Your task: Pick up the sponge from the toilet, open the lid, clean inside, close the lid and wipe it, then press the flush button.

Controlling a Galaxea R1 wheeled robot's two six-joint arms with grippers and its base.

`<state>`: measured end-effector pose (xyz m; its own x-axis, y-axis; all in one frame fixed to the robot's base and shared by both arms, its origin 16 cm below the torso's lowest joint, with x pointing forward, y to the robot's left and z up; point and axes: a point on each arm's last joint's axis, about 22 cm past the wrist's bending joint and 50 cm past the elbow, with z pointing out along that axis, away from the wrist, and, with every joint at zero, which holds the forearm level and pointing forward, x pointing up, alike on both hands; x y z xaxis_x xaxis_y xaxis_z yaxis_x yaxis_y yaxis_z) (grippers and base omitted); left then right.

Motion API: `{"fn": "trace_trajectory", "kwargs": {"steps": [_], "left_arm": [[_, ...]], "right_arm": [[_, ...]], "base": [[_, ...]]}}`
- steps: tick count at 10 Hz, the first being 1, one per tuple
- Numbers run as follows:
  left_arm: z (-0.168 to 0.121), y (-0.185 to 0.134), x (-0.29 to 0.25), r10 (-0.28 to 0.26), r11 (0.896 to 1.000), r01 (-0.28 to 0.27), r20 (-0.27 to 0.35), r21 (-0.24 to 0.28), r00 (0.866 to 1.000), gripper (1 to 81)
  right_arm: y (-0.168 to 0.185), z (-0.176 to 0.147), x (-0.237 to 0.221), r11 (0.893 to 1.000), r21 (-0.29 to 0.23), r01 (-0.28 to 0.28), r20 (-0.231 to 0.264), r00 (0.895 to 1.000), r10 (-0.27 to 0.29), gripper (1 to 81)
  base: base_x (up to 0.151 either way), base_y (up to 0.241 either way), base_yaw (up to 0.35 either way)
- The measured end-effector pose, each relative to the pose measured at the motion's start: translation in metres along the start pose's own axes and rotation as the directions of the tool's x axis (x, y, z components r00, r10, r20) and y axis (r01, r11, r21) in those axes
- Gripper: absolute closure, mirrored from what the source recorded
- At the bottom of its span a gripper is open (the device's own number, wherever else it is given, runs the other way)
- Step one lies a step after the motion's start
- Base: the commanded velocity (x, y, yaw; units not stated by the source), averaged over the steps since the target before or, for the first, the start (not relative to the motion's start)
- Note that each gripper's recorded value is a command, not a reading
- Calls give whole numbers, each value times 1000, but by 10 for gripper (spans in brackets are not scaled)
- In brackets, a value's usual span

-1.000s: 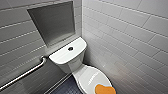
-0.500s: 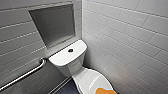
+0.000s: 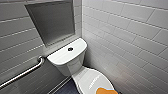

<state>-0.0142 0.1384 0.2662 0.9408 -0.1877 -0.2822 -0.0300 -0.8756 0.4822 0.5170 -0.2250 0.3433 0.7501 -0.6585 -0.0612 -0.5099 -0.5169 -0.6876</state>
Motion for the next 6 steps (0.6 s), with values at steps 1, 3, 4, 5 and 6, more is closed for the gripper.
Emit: {"fn": "trace_trajectory", "kwargs": {"steps": [1,3,4,5,6], "left_arm": [[0,0,-1,-1,1000,1,2,0,1000,10],[0,0,0,0,1000,0,0,-1,1000,10],[0,0,-1,-1,1000,1,1,0,1000,10],[0,0,0,-1,1000,1,0,0,1000,10],[0,0,-1,-1,1000,1,1,-1,1000,10]], "right_arm": [[-7,1,9,1000,11,-17,-12,1000,17,10],[-10,0,13,999,22,-25,-25,999,25,10],[-11,0,14,999,23,-29,-26,999,30,10],[-11,1,16,999,23,-33,-29,999,33,10],[-5,0,20,999,12,-45,-38,998,46,10]], "base": [[0,0,0],[0,0,0],[0,0,0],[0,0,0],[0,0,0]]}}
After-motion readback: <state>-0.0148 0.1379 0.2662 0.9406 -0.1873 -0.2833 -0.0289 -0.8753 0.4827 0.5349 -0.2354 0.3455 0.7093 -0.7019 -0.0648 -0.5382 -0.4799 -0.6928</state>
